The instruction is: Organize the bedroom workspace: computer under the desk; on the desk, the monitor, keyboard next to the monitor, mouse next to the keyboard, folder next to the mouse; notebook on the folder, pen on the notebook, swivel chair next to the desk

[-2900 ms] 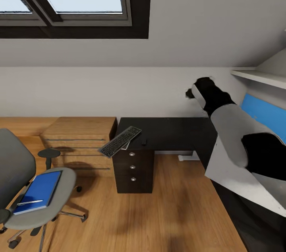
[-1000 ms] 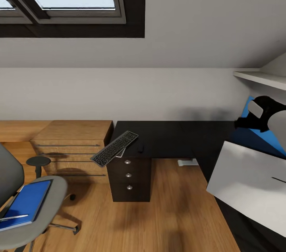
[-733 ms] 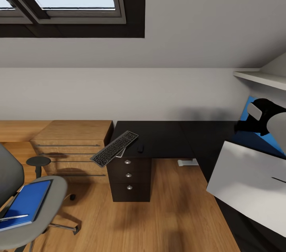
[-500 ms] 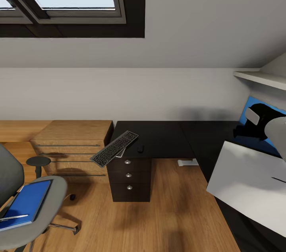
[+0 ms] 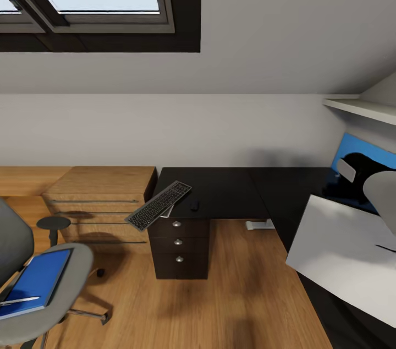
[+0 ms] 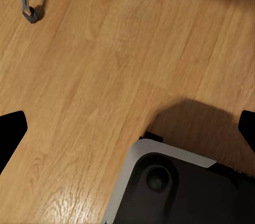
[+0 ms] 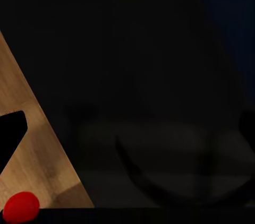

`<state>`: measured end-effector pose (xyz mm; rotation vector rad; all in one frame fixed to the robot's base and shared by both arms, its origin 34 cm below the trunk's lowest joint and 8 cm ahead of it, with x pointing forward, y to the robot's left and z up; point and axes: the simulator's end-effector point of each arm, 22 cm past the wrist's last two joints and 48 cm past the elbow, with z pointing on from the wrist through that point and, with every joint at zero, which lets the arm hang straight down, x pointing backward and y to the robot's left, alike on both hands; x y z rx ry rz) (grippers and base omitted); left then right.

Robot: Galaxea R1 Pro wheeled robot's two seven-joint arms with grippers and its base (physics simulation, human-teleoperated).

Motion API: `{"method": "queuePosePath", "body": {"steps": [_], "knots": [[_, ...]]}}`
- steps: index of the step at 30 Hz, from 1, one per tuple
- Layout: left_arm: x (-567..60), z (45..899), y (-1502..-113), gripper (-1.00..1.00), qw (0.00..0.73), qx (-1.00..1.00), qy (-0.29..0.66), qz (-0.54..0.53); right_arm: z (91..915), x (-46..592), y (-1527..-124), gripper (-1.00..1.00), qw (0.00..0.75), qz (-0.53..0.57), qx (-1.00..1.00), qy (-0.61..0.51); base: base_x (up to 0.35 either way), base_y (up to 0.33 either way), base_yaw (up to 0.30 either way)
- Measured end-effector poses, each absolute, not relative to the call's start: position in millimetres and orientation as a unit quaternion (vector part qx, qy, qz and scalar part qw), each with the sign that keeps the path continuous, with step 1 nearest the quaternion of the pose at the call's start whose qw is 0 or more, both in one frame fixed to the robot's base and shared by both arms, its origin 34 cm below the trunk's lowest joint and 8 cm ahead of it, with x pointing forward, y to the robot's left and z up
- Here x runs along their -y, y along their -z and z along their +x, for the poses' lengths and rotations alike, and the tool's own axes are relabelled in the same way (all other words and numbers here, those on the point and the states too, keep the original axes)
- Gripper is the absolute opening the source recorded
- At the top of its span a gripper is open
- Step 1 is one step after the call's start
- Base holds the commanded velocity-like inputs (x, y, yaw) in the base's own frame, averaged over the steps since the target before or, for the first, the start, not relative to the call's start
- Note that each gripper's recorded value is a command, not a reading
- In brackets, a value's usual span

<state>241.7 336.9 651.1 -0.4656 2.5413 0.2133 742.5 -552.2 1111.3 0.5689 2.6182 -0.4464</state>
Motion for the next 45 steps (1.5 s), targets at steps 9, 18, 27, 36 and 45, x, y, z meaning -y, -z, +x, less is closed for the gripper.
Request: {"method": "queuePosePath", "body": {"steps": [9, 18, 27, 36, 45], "knots": [[-337.4, 241.5, -651.1, 1.00, 0.271, -0.944, -0.080, -0.173, 740.7, 552.6, -1108.0, 1.00, 0.208, 0.204, -0.943, 0.162, -0.218, 0.000, 0.000], [-338.0, 241.6, -651.1, 1.00, 0.271, -0.944, -0.080, -0.173, 741.2, 552.4, -1108.1, 1.00, 0.208, 0.203, -0.943, 0.163, -0.145, 0.000, 0.000], [-337.4, 242.1, -651.2, 1.00, 0.271, -0.944, -0.079, -0.172, 742.0, 551.1, -1109.4, 1.00, 0.208, 0.201, -0.943, 0.163, -0.158, 0.020, 0.000], [-336.6, 241.8, -651.2, 1.00, 0.271, -0.944, -0.079, -0.172, 750.4, 521.2, -1112.5, 1.00, 0.204, 0.186, -0.956, 0.103, -0.037, 0.022, 0.000], [-335.7, 241.8, -651.1, 1.00, 0.271, -0.944, -0.078, -0.172, 773.7, 496.1, -1139.3, 1.00, 0.237, 0.166, -0.955, 0.056, -0.001, 0.000, 0.000]]}}
